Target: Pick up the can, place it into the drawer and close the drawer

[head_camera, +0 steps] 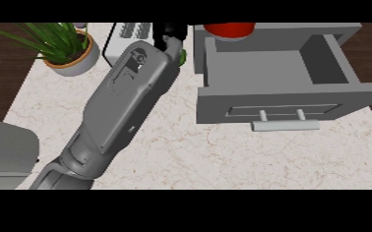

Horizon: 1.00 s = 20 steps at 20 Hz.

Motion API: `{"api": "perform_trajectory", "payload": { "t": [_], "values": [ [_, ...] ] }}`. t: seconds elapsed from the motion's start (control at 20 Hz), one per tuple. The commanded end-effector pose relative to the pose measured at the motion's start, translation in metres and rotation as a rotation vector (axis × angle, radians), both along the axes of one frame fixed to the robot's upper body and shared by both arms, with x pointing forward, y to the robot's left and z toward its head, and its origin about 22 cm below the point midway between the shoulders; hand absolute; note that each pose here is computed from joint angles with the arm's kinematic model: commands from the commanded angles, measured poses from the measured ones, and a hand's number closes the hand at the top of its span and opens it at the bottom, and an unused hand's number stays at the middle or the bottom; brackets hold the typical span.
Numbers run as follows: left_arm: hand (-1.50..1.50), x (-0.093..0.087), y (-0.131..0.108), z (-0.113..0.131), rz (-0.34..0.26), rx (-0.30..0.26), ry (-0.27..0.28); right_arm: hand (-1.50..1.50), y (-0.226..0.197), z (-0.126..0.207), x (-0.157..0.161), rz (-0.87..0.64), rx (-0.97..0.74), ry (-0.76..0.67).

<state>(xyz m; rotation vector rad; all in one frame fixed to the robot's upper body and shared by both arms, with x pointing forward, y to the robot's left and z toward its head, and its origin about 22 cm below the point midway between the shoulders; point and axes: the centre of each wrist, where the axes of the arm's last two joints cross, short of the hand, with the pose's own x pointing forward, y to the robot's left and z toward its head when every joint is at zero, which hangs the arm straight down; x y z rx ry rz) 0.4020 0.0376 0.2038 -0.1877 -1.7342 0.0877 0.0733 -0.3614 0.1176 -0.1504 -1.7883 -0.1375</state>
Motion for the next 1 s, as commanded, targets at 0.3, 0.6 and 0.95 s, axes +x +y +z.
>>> {"api": "perform_trajectory", "payload": {
  "t": [0.3, 0.6, 0.95],
  "values": [
    [1.50, 0.007, -0.040, 0.020, -0.016, 0.006, 0.028, -1.50, 0.004, -0.002, 0.005, 0.012, 0.007, -0.020],
    [1.50, 0.019, -0.044, 0.011, 0.021, 0.034, 0.028, -1.50, -0.001, 0.002, -0.006, 0.036, -0.013, -0.013],
    [1.50, 0.015, -0.053, -0.002, 0.023, 0.083, 0.079, -1.50, 0.003, 0.020, 0.005, 0.044, -0.005, -0.012]
  ]
}}
